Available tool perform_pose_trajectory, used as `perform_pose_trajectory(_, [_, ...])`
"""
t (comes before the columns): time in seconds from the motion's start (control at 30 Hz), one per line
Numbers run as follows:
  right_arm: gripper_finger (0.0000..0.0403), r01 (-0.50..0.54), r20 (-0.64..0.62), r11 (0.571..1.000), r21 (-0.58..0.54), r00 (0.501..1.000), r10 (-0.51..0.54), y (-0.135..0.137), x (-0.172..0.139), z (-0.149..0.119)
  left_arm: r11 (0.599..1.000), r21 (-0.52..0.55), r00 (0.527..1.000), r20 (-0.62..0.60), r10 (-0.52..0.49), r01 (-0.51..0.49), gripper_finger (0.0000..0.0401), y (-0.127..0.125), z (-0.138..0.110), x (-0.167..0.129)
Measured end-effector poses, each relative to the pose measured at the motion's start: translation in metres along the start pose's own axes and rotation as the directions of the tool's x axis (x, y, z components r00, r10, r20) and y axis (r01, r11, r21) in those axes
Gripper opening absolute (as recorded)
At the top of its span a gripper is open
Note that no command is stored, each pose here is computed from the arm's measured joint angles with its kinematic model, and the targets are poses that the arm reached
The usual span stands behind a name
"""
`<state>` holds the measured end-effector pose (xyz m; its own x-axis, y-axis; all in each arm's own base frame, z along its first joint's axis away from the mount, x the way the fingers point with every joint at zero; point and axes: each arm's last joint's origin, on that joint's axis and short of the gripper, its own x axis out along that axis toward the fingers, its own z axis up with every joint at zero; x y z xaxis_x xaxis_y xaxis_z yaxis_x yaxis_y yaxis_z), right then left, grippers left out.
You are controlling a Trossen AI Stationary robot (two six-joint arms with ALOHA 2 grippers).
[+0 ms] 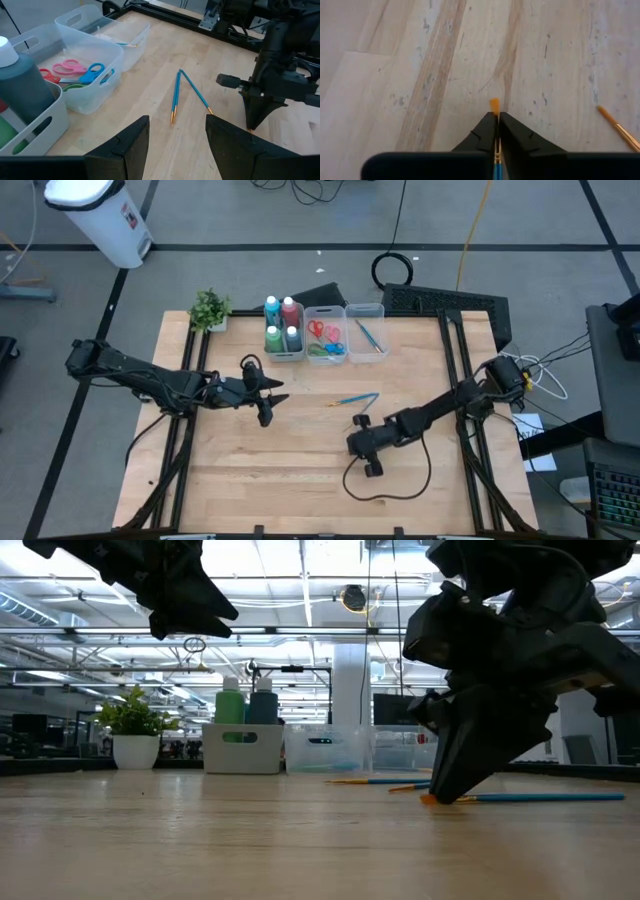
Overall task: Pick & Place Paint Supplies
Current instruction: Put the blue paint brush into the right transparent bin
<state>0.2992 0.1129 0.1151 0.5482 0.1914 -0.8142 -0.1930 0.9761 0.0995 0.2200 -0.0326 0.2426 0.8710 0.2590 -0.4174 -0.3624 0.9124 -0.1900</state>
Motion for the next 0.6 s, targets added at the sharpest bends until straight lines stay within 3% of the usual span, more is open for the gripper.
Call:
perform_pose_trajectory(0.47, [0.0001, 0.019, 0.04, 1.0, -0.021, 0.999, -0.018, 0.0, -0.016, 0.005, 1.0, 0.002, 1.0, 0.001, -0.001, 0.001, 0.0202, 0.0, 0.0, 0.0])
perform_pose_trajectory(0.6, [0.0001, 0.014, 0.137, 1.0, -0.015, 0.991, -0.012, 0.001, -0.035, 0.018, 1.0, 0.002, 1.0, 0.001, 0.0, 0.0, 0.0202, 0.0, 0.0, 0.0])
